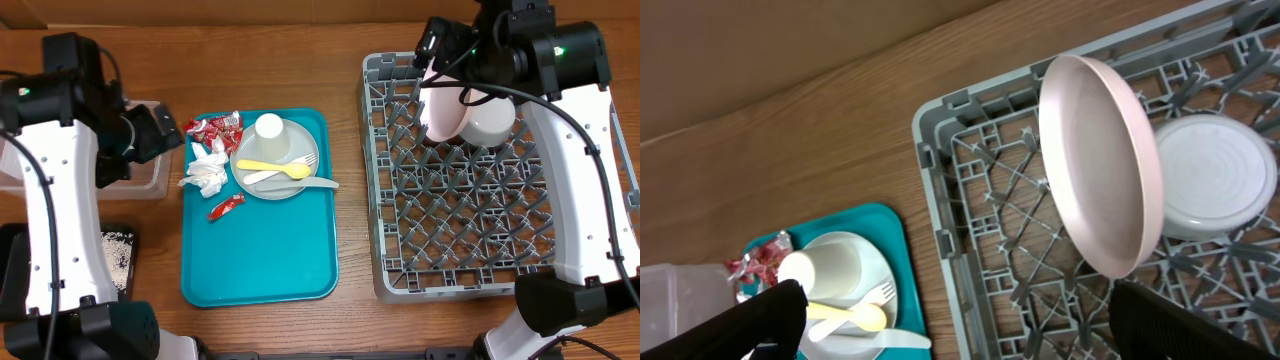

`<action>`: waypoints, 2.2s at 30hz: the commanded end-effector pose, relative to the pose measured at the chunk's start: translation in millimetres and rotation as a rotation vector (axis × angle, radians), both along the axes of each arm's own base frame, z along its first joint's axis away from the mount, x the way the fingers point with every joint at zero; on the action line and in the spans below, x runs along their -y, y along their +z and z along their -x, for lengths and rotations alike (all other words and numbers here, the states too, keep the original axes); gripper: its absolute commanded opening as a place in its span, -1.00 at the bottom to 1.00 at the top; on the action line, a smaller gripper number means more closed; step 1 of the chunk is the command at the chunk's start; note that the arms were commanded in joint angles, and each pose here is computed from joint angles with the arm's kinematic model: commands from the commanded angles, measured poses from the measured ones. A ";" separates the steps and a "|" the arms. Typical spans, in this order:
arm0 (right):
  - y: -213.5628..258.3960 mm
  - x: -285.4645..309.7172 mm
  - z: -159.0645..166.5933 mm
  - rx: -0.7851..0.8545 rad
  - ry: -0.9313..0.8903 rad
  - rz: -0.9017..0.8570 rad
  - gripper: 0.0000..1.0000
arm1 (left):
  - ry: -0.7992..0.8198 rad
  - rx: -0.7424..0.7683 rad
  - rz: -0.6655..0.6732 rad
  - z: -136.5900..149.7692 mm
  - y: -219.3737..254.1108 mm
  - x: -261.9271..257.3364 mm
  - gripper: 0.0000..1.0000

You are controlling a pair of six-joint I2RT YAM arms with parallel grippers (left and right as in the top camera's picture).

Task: Sort waste into correct bins and load items into the dishwasher rack
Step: 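Lower the plate upright into the rack beside the bowl and release, then move the right gripper to the white cup on the grey plate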

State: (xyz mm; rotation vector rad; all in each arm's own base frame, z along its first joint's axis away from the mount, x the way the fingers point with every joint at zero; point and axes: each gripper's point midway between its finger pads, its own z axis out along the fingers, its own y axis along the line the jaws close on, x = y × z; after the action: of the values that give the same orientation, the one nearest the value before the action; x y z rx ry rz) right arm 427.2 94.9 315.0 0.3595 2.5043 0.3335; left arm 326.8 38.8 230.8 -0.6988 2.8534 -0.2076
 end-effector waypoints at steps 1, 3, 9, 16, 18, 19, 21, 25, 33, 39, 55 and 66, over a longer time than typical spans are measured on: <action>7.0 -2.9 2.1 0.019 0.023 -0.011 1.00 | -0.137 0.016 0.036 -4.2 2.1 30.2 1.00; 6.9 -2.0 1.9 0.019 0.019 -0.007 1.00 | -0.185 0.030 0.034 -8.4 2.5 45.6 1.00; 6.7 2.8 0.9 0.023 0.002 0.015 1.00 | -0.260 0.047 -0.067 -25.1 -6.4 71.6 1.00; 4.8 -0.4 4.3 0.006 0.016 0.000 1.00 | -0.006 -0.044 -0.231 -32.3 -29.3 33.0 1.00; 6.2 -13.1 6.3 0.002 0.060 -0.053 1.00 | 0.019 -0.064 -0.235 -34.4 -35.9 23.1 1.00; 7.0 -20.0 6.6 0.000 0.083 -0.081 1.00 | 0.031 -0.073 -0.240 -34.8 -38.5 17.7 1.00; 9.5 -34.1 5.3 0.012 0.128 -0.118 1.00 | 0.061 -0.095 -0.254 -35.5 -44.5 4.4 1.00; 6.4 -65.8 -1.0 0.040 0.218 -0.117 1.00 | 0.129 -0.092 -0.249 -38.3 -47.2 -19.7 1.00; -40.9 -153.9 -19.7 0.051 0.397 -0.055 1.00 | 0.214 -0.055 -0.252 -43.0 -45.0 -53.8 1.00; -104.1 -208.0 -33.9 0.003 0.472 -0.037 1.00 | 0.256 -0.035 -0.355 -44.6 -39.5 -80.1 1.00; -191.5 -280.7 -18.2 0.026 0.615 0.228 1.00 | 0.259 -0.037 -0.345 -43.9 -40.2 -81.0 1.00; -194.5 -283.0 -29.7 0.065 0.584 0.239 1.00 | 0.257 -0.049 -0.343 -41.1 -40.9 -80.3 1.00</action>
State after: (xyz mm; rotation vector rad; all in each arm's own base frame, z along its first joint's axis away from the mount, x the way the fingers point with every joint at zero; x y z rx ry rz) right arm 450.3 380.1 129.2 -0.4959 2.5055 0.2907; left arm 367.8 113.9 188.8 -0.9759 2.7128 0.3077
